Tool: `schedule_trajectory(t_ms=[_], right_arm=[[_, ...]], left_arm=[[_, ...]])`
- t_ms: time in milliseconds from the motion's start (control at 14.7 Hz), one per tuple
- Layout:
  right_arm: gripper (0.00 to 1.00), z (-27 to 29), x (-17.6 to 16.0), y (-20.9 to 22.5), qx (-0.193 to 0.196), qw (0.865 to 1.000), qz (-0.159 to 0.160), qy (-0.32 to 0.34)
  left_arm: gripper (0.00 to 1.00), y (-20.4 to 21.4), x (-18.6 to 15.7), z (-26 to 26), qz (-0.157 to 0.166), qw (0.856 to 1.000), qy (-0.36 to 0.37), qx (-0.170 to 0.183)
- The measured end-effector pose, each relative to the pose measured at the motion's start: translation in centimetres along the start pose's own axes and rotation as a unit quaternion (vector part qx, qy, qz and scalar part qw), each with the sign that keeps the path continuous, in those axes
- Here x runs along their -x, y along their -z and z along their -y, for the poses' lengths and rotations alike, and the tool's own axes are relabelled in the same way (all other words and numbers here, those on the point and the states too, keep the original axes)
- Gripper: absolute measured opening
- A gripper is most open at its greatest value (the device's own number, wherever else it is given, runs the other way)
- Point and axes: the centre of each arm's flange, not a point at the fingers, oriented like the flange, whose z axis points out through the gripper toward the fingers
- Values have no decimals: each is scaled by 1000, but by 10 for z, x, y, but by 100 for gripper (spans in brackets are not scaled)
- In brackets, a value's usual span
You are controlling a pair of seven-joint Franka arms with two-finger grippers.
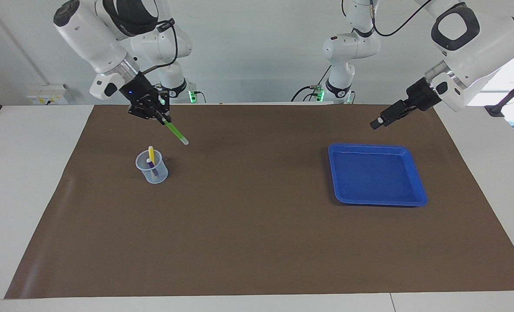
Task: Right arm passes pens to left for tray arrangement
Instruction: 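Lift the green pen toward the tray while the left gripper opens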
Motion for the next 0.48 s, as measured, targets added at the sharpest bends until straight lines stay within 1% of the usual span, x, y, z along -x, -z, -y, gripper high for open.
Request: schedule_trajectory(t_ms=[68,205,341,478], right_arm=[[18,25,1,-8,-16,999,-2,-30],[18,71,5,-22,-58,994,0,-93],[18,105,8,-30,-99,984,0,-147],[18,131,10,-34,-133,970,-7,-202]], left_arm=[[100,-3,0,0,7,1000,7,11],[100,-12,1,1,28,999,24,38],[100,-23,1,4,52,996,43,66],[100,-36,1,9,76,991,70,90]])
